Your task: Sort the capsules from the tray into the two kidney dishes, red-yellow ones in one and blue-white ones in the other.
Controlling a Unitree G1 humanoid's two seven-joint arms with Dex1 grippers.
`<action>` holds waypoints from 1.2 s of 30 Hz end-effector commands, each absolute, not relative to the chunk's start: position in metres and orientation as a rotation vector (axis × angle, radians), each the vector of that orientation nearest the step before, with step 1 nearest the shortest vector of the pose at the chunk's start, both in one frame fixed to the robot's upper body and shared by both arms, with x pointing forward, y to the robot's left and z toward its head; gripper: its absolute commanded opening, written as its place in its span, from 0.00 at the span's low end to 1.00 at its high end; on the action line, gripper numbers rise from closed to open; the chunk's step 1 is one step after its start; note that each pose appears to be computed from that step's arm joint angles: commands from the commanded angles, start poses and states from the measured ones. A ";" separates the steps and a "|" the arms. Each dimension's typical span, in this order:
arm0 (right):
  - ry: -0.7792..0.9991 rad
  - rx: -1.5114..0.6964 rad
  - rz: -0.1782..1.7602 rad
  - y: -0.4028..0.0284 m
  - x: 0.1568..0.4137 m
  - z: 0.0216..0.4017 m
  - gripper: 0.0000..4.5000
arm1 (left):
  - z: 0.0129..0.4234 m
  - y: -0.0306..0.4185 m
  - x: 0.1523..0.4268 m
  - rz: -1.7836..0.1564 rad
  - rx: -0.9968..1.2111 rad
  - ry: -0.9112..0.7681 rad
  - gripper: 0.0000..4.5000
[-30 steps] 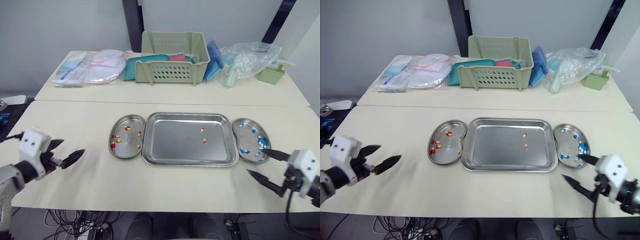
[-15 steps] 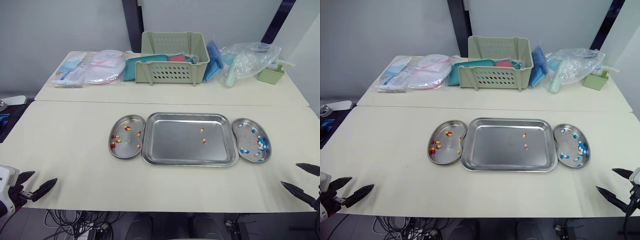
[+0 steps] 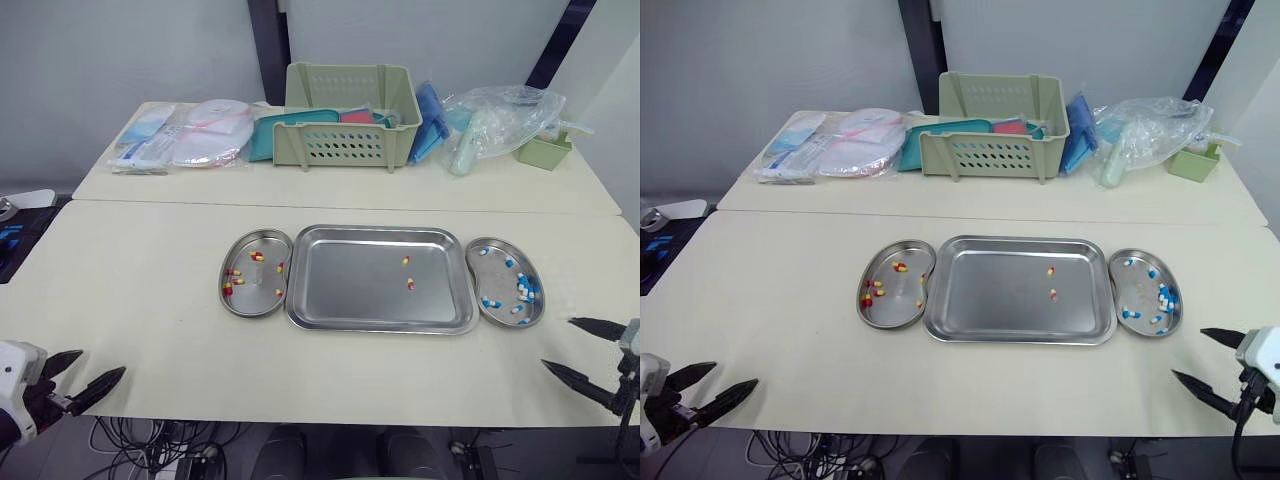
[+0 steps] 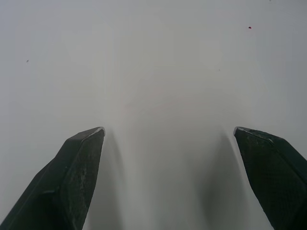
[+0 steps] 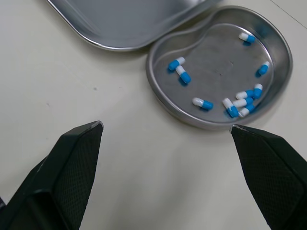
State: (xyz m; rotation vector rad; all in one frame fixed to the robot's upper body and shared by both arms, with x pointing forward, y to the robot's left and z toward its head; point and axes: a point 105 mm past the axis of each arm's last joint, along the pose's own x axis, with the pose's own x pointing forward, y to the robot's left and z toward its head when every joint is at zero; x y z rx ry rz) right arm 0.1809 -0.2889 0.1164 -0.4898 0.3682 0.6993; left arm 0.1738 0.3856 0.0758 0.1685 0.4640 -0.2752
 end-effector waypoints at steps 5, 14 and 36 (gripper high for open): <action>0.226 -0.423 0.756 -0.233 0.174 0.114 1.00 | 0.082 0.378 0.175 -0.288 0.174 0.436 1.00; 0.160 -0.342 0.732 -0.202 0.184 0.100 1.00 | 0.086 0.356 0.172 -0.371 0.196 0.408 1.00; 0.165 -0.322 0.767 -0.193 0.185 0.082 1.00 | 0.146 0.099 0.251 -1.143 0.227 0.086 1.00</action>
